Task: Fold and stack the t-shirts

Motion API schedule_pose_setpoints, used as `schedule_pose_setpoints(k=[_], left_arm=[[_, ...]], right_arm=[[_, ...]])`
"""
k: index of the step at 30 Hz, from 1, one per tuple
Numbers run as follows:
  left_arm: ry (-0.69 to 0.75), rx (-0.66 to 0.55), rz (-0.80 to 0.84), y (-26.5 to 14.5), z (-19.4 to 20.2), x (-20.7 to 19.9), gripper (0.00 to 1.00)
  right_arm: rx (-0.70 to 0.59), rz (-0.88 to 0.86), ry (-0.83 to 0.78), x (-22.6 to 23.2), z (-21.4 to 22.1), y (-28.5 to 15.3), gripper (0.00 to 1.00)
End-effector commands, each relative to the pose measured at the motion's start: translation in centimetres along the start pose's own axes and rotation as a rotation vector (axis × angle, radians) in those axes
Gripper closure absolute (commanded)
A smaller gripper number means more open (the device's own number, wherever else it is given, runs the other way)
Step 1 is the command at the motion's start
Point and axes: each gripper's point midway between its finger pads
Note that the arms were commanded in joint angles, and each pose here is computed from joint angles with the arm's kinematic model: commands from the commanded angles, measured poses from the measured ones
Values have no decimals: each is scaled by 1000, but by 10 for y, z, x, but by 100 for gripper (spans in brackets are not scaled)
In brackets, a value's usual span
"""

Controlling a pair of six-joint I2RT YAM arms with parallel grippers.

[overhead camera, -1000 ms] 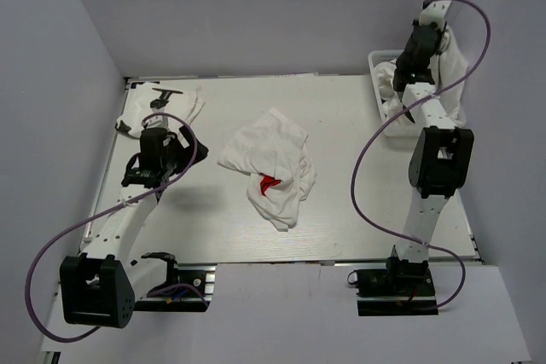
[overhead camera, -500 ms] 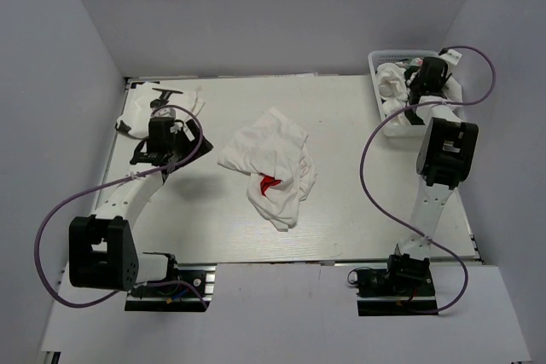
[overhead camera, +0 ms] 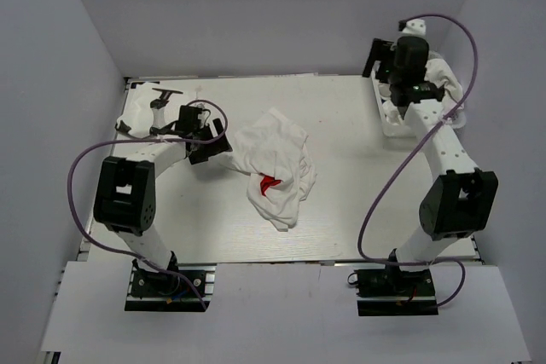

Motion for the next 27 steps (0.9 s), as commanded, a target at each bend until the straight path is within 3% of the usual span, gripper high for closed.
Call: schedule_pose_setpoints(k=[1,8,14,19,21,25,27], left_arm=[[47,4,-28,5,-6,-5,1],[91,40,-42,24,6,-13,2],[105,87,-49,36,30,-10,15],[110,110,-32,46,42,-15,56],[118,104,-23,47,42,-20,65],[121,75,-9,41,32,-26,100],[123,46,-22,36,24,-26,100]], right_arm=[[220,-117,-49,41,66,-33,10],[502,-519,-17,130,187,-123,10],[636,-525,32,132,254,-160,10],[710,-463,-11,131,294,-160,10],[734,-416,-48,130,312,-152,10],[738,-354,-95,134,329,-133,14],[739,-328,-117,133,338,-129,22]])
Point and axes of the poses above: each gripper's point midway between its finger pads, its own y axis out along the fingers, its own x axis along the line the jaws close on, z = x × y, and after that the axes turned 5 degrees about y, right-handed
